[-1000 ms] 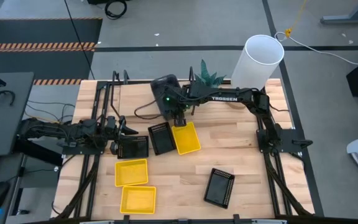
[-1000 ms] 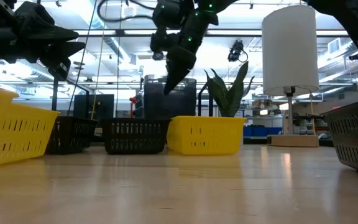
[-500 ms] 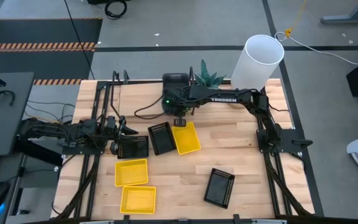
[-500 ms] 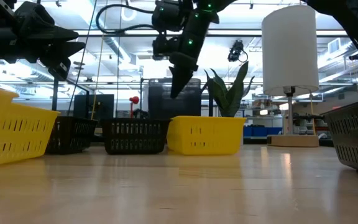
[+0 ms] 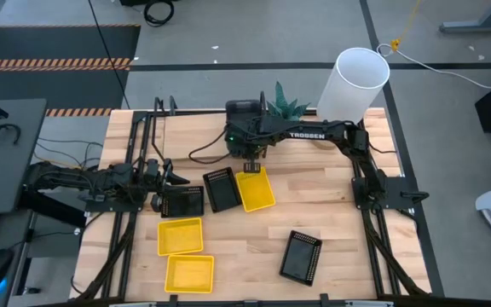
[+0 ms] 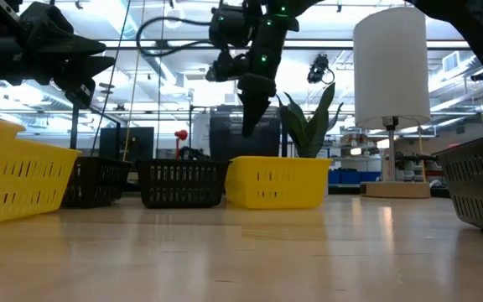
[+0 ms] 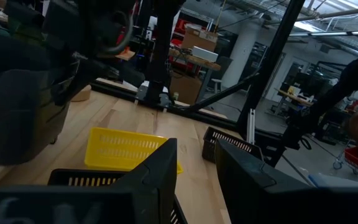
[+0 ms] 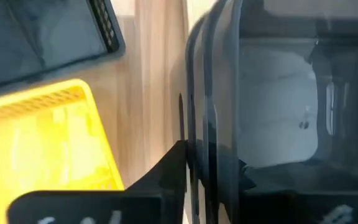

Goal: Stack baskets on shelf by color
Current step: Put the stacked black transparent bins on the shelf, then stack the bottom left yellow bin on the middle left yellow bin

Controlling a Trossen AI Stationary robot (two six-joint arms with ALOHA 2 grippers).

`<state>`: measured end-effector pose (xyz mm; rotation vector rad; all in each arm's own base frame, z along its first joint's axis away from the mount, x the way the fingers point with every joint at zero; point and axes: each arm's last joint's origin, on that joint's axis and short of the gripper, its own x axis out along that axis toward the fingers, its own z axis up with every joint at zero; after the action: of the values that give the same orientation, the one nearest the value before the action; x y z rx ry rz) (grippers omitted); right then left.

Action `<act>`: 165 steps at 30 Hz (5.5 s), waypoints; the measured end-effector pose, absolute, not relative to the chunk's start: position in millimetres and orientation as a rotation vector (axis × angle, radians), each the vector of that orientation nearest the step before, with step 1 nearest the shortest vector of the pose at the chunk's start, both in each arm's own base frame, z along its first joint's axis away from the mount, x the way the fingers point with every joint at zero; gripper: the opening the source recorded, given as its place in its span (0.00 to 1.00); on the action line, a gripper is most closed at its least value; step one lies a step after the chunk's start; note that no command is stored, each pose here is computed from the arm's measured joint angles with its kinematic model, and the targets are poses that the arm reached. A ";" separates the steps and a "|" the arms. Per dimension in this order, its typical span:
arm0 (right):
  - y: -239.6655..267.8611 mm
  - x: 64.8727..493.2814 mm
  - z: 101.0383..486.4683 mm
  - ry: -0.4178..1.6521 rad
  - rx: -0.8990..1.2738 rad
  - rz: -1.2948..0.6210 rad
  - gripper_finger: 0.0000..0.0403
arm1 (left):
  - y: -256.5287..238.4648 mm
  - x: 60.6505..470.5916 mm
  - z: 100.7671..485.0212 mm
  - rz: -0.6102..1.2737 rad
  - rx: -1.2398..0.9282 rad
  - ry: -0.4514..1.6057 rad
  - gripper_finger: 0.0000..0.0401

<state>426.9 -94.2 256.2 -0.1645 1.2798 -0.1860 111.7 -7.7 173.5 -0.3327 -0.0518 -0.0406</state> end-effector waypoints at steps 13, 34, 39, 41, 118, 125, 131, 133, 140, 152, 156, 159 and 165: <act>-90.3 425.4 297.2 1.214 -0.141 -0.213 0.48 | -7.8 111.8 173.5 -0.041 -0.332 -0.052 0.29; 3.9 435.0 331.0 1.075 -0.148 -0.127 0.52 | -7.7 111.8 173.5 -0.041 -0.333 -0.052 0.29; 27.8 436.2 322.5 1.070 -0.070 -0.137 0.52 | -7.7 111.8 173.5 -0.041 -0.333 -0.052 0.29; 38.0 436.9 317.0 1.065 -0.040 -0.141 0.52 | -7.7 111.7 173.6 -0.041 -0.333 -0.052 0.29; 138.2 353.6 253.1 0.782 -0.170 -0.202 0.17 | -44.0 149.4 228.9 -0.228 -0.528 0.507 0.29; 120.3 326.7 241.5 0.669 -0.092 -0.193 0.17 | -81.7 154.2 222.3 -0.258 -0.592 0.685 0.29; 119.5 311.6 240.6 0.623 0.018 -0.200 0.17 | -112.3 156.4 226.4 -0.250 -0.589 0.767 0.29; 121.5 308.1 239.0 0.629 0.038 -0.203 0.17 | -124.8 159.5 230.0 -0.249 -0.585 0.779 0.29; 138.4 302.3 237.7 0.619 0.055 -0.156 0.17 | -180.3 167.1 236.4 -0.260 -0.555 0.849 0.29; 140.2 303.6 246.3 0.575 0.027 -0.122 0.17 | -272.1 205.9 246.8 -0.226 -0.441 0.957 0.29; 140.3 304.0 246.7 0.571 0.000 -0.112 0.17 | -288.1 217.3 244.5 -0.168 -0.404 1.054 0.29; 140.5 303.9 246.6 0.573 -0.010 -0.106 0.17 | -297.6 224.9 248.1 -0.095 -0.354 1.116 0.29; 140.8 304.0 246.4 0.577 -0.029 -0.092 0.17 | -309.6 234.8 237.9 0.017 -0.219 1.207 0.29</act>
<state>304.0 140.8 246.4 -0.0285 0.5773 -0.0923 234.8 -309.6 237.9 -0.2190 1.2073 0.0169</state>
